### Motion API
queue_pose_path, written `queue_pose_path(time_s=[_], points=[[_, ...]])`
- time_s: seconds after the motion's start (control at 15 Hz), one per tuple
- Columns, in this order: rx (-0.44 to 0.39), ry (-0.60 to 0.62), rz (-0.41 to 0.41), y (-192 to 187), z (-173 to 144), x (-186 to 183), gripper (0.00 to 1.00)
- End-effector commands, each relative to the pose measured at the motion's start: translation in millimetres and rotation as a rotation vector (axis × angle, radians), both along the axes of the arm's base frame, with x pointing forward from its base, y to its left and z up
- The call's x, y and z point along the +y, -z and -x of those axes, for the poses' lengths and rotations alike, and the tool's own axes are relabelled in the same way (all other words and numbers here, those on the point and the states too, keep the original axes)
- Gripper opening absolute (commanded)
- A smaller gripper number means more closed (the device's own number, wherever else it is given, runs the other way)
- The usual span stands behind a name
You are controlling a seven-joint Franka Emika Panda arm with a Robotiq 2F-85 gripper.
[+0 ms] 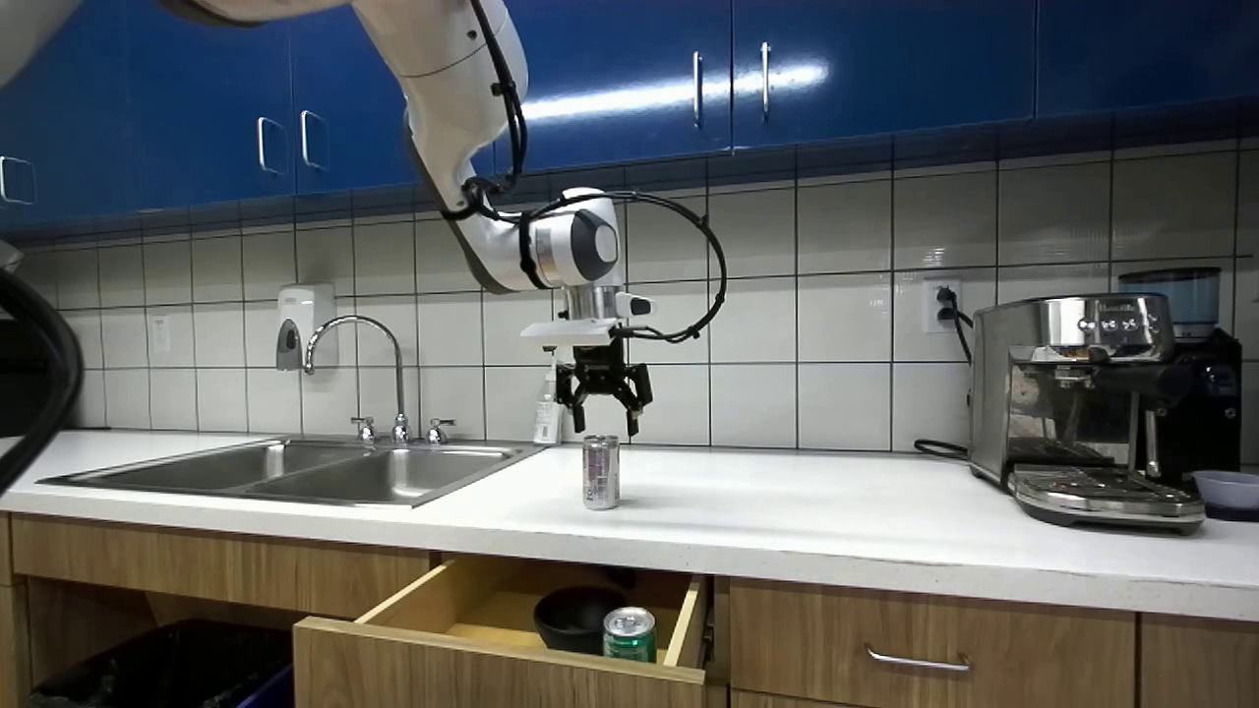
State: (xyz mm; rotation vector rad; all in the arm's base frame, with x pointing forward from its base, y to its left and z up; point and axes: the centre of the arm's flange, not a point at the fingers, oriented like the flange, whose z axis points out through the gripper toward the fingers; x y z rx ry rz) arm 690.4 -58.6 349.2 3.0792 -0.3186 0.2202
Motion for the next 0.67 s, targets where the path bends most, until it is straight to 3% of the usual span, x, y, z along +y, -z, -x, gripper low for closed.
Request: queue_pose_path(time_s=[0.0, 0.6], points=[[0.025, -0.031, -0.012, -1, -25, -1, 1.0], [0.07, -0.07, -0.012, 17, -42, 8, 1.0]])
